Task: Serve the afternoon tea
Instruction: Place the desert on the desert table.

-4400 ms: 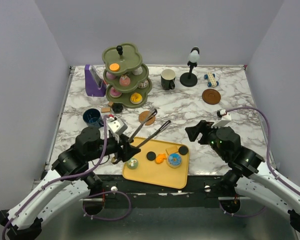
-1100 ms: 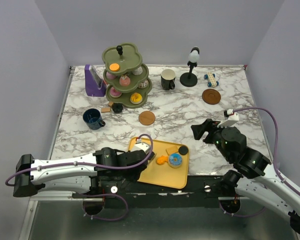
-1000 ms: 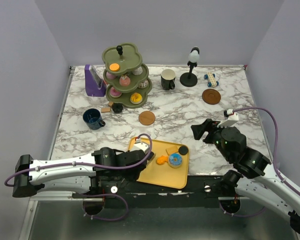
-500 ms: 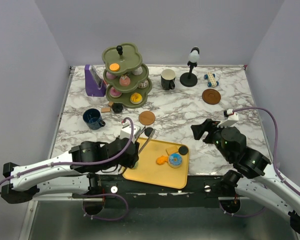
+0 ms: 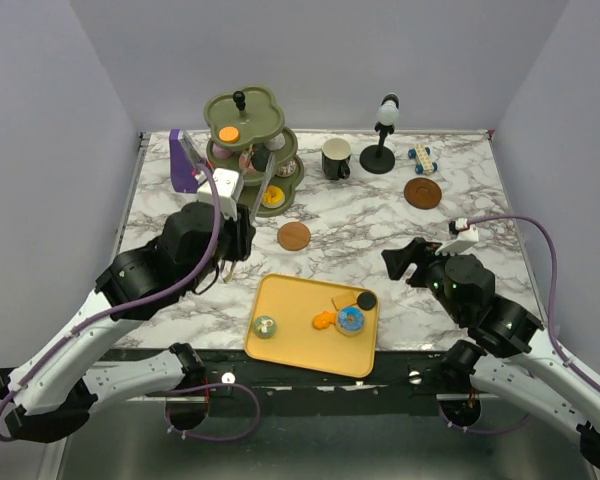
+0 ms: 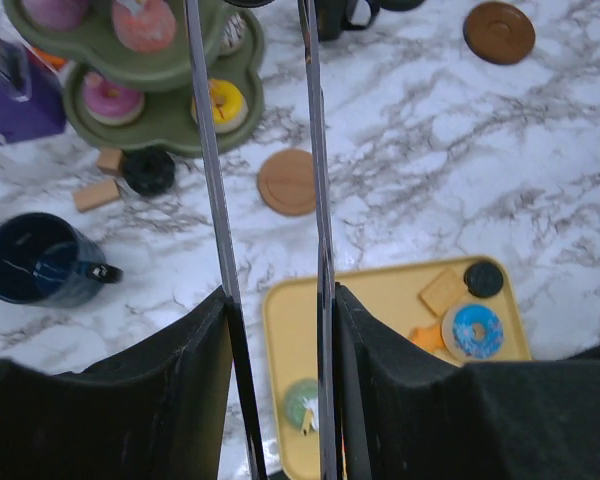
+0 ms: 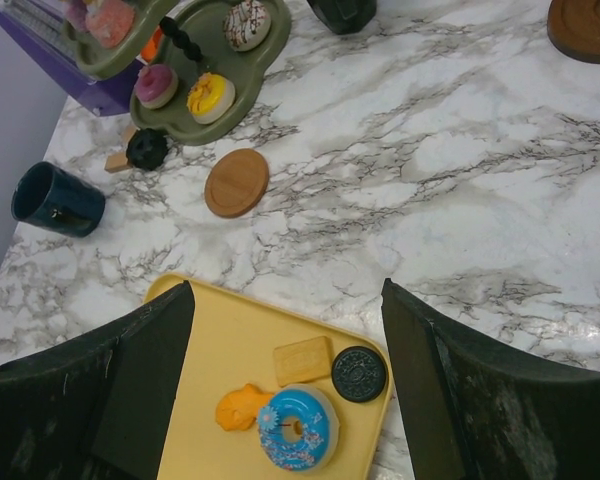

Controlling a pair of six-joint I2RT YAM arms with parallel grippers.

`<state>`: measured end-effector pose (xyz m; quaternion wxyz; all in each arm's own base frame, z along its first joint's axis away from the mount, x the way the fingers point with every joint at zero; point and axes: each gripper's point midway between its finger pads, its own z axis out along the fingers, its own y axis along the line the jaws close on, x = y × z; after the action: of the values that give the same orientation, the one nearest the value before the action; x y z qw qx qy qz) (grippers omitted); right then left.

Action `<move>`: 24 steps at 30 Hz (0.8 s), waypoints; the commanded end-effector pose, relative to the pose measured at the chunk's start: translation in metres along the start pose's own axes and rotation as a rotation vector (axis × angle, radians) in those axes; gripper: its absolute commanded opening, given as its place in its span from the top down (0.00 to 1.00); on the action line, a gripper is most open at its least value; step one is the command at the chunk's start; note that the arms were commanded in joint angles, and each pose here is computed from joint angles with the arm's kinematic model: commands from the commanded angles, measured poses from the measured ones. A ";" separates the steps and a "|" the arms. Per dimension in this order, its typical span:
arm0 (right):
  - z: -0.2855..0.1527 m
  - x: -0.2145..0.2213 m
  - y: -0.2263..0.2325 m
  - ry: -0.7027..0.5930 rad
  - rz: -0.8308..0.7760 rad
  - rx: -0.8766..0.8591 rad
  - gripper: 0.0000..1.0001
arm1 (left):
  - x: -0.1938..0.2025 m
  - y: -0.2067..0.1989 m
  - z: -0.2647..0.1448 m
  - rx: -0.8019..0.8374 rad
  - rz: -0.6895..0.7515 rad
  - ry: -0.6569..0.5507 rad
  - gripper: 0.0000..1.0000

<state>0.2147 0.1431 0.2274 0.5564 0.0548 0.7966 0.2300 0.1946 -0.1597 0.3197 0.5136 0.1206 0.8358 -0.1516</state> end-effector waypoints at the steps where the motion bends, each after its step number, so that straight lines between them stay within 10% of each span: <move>1: 0.000 0.001 0.005 0.000 -0.008 -0.031 0.17 | -0.058 0.009 0.010 -0.029 0.067 -0.118 0.59; 24: -0.003 0.002 0.007 0.004 -0.003 -0.055 0.17 | -0.131 0.037 0.137 -0.087 -0.019 -0.026 0.60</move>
<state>0.2117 0.1465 0.2304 0.5563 0.0461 0.7931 0.2437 0.3659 -0.1855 0.3568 0.5145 0.0865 0.8454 -0.1144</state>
